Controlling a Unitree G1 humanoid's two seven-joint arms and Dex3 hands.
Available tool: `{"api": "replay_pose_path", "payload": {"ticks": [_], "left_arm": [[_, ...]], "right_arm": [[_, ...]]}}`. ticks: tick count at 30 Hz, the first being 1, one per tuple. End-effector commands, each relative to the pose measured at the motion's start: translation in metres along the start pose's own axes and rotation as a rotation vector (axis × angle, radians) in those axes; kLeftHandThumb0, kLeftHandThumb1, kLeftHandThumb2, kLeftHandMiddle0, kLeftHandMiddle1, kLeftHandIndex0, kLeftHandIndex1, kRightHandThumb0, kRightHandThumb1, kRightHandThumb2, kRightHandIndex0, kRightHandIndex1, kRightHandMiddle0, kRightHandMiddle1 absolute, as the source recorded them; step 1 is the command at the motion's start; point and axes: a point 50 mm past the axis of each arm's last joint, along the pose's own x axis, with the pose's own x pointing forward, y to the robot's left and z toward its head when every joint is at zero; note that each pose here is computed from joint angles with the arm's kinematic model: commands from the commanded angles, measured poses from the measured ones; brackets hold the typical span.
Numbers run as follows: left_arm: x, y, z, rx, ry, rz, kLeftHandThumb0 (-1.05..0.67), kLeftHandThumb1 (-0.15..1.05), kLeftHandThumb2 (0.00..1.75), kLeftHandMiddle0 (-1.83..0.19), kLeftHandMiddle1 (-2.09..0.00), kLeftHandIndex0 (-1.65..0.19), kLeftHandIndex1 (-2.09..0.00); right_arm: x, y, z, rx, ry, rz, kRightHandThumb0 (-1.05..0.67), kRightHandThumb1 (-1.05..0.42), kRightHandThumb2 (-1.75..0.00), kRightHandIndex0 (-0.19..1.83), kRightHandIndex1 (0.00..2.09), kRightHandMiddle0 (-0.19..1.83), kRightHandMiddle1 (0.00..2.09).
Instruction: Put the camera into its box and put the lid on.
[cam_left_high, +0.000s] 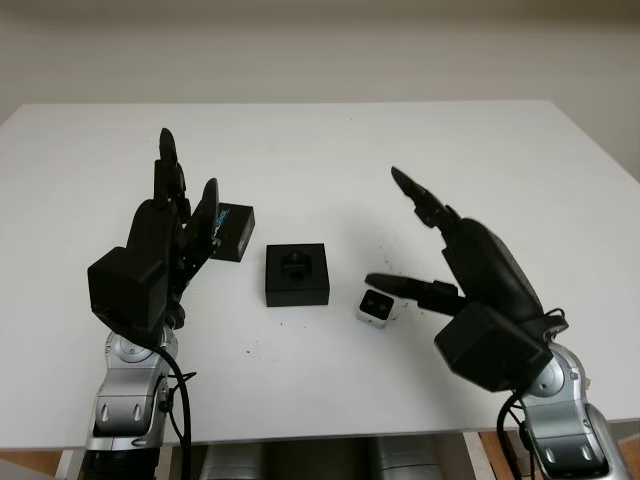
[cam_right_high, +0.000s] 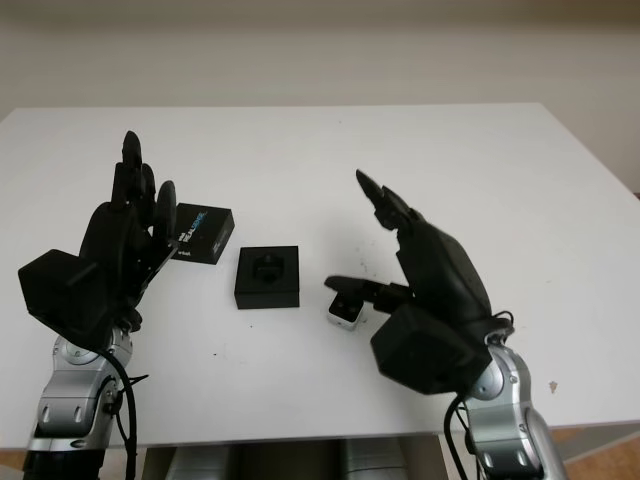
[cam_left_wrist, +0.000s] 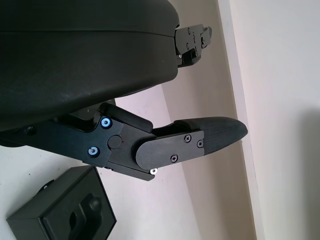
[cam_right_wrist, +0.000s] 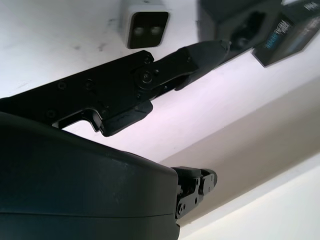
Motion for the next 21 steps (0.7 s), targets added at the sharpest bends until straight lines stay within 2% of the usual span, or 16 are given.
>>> {"api": "replay_pose_path", "payload": {"ticks": [1,6,12,21], "left_arm": [[0.000,-0.002,0.004,0.007,-0.022,-0.005,-0.66,1.05,0.61,0.19,0.00,0.19,0.00],[0.001,-0.002,0.004,0.020,-0.023,-0.010,-0.67,1.05,0.62,0.19,0.00,0.19,0.00],[0.003,-0.004,0.005,0.043,-0.027,-0.016,-0.66,1.05,0.63,0.19,0.00,0.19,0.00],[0.005,-0.008,0.005,0.027,-0.027,-0.028,-0.65,1.05,0.63,0.19,0.00,0.19,0.00]], "right_arm": [[-0.001,-0.007,0.008,-0.116,-0.040,0.003,-0.77,-0.96,-0.07,0.13,0.08,0.26,0.10],[0.002,-0.017,0.021,-0.297,-0.025,0.080,-0.80,-0.98,-0.06,0.13,0.07,0.31,0.10],[0.010,-0.028,0.039,-0.477,0.003,0.118,-0.82,-1.00,-0.06,0.17,0.08,0.38,0.11],[0.018,-0.033,0.058,-0.568,0.059,0.176,-0.83,-1.02,-0.06,0.23,0.08,0.41,0.09]]}}
